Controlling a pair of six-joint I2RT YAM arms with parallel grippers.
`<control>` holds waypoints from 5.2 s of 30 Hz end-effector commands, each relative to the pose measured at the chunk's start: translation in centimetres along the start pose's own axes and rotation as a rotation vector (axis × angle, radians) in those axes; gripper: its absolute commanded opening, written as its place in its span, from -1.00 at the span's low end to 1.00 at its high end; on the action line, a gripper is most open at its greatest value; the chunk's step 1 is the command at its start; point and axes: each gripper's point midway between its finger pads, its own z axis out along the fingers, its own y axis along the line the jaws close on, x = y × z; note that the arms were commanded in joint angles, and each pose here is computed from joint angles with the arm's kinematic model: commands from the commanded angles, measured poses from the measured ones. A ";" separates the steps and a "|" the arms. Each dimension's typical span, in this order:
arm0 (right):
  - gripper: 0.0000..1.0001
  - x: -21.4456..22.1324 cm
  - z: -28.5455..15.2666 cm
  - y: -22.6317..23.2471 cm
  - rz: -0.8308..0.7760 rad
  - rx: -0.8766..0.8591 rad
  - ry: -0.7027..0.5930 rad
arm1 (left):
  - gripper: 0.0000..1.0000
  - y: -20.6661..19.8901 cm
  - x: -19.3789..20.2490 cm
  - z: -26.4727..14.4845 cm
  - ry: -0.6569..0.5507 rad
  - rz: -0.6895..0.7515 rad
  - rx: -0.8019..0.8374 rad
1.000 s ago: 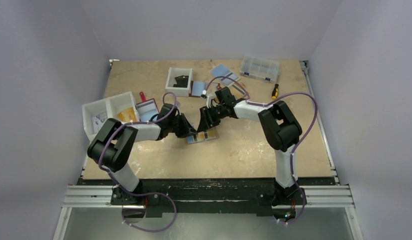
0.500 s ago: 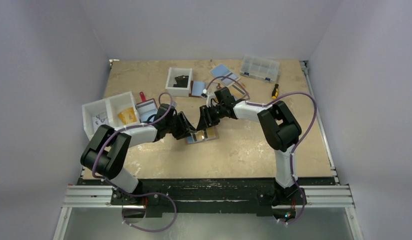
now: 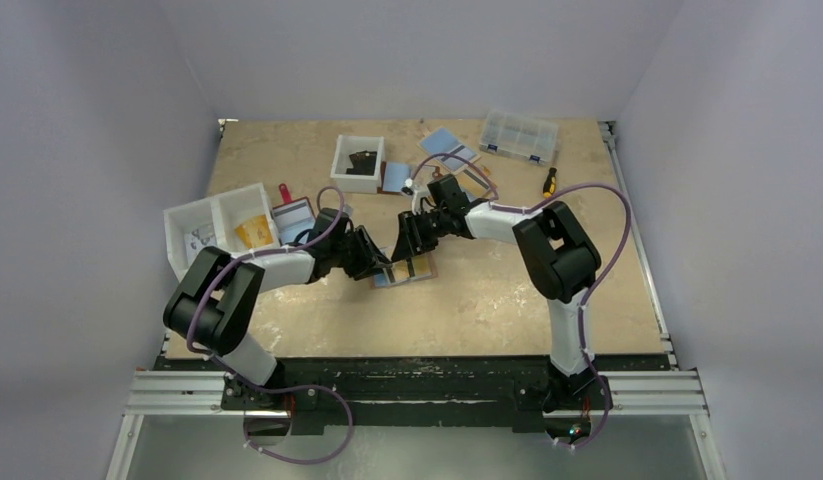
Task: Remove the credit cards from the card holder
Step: Remove the credit card from the card holder, then place the credit card in the storage box.
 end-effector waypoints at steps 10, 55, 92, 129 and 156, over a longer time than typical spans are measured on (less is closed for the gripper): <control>-0.52 3.3 0.2 -3.0 0.154 0.016 0.070 | -0.35 6.7 2.4 0.7 0.064 -0.058 -0.209; -0.64 2.5 -2.4 -3.5 0.268 -0.221 0.041 | -0.66 10.3 4.0 1.8 0.140 -0.101 -0.278; -1.00 2.2 -2.4 -3.0 0.251 -0.230 0.042 | -0.93 10.9 4.4 1.8 0.147 -0.109 -0.288; -1.00 -0.6 -10.0 -1.1 0.103 -0.315 -0.118 | 0.36 -2.1 -2.5 -2.6 -0.066 0.083 0.128; -1.00 1.2 -6.8 -3.0 0.163 -0.249 -0.043 | -0.50 -7.6 1.4 2.4 0.069 0.137 0.284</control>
